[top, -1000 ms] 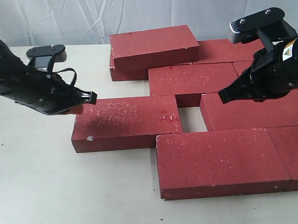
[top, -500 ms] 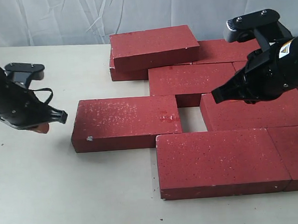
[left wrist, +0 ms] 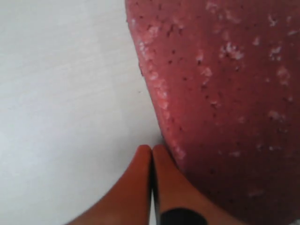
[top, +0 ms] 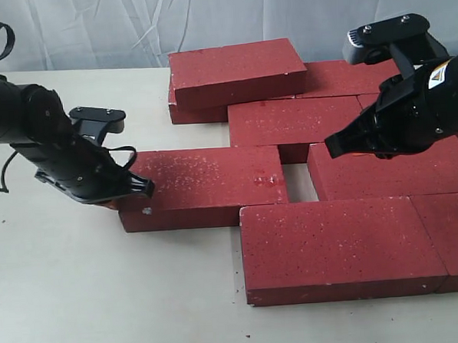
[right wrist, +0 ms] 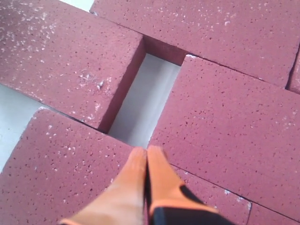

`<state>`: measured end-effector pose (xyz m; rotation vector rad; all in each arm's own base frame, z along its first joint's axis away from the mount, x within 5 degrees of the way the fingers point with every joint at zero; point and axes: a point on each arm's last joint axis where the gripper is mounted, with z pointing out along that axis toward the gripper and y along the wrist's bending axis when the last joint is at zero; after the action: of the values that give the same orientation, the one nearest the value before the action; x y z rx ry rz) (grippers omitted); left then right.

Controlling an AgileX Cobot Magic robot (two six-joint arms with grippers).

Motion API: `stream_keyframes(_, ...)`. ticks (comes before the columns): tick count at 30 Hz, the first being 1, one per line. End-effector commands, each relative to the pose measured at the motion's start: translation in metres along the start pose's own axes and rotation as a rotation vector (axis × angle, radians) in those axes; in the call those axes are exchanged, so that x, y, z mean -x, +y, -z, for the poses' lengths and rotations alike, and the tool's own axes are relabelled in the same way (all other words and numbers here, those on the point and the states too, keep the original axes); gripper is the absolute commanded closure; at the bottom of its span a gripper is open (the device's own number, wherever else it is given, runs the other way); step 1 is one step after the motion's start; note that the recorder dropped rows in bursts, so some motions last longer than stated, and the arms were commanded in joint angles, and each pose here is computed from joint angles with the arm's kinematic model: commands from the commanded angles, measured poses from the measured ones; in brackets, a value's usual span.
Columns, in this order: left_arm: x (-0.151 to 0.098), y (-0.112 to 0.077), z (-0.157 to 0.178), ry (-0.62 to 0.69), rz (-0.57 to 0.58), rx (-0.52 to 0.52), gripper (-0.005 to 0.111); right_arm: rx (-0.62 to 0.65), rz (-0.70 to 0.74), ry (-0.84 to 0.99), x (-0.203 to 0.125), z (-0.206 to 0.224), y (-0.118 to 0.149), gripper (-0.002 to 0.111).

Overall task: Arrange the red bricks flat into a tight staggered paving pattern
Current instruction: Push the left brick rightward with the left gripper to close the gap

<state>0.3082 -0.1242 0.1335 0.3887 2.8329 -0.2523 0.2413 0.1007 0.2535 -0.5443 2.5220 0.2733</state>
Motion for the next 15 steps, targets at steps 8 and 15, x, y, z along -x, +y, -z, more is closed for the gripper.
stream_keyframes(8,0.009,-0.037,-0.013,-0.003,-0.019,-0.063,0.107,-0.006,0.000,-0.018,0.002,0.001,-0.001,0.109)
stream_keyframes(15,0.008,-0.046,-0.022,-0.014,-0.038,-0.066,0.107,-0.006,0.000,-0.018,0.002,0.001,-0.001,0.109)
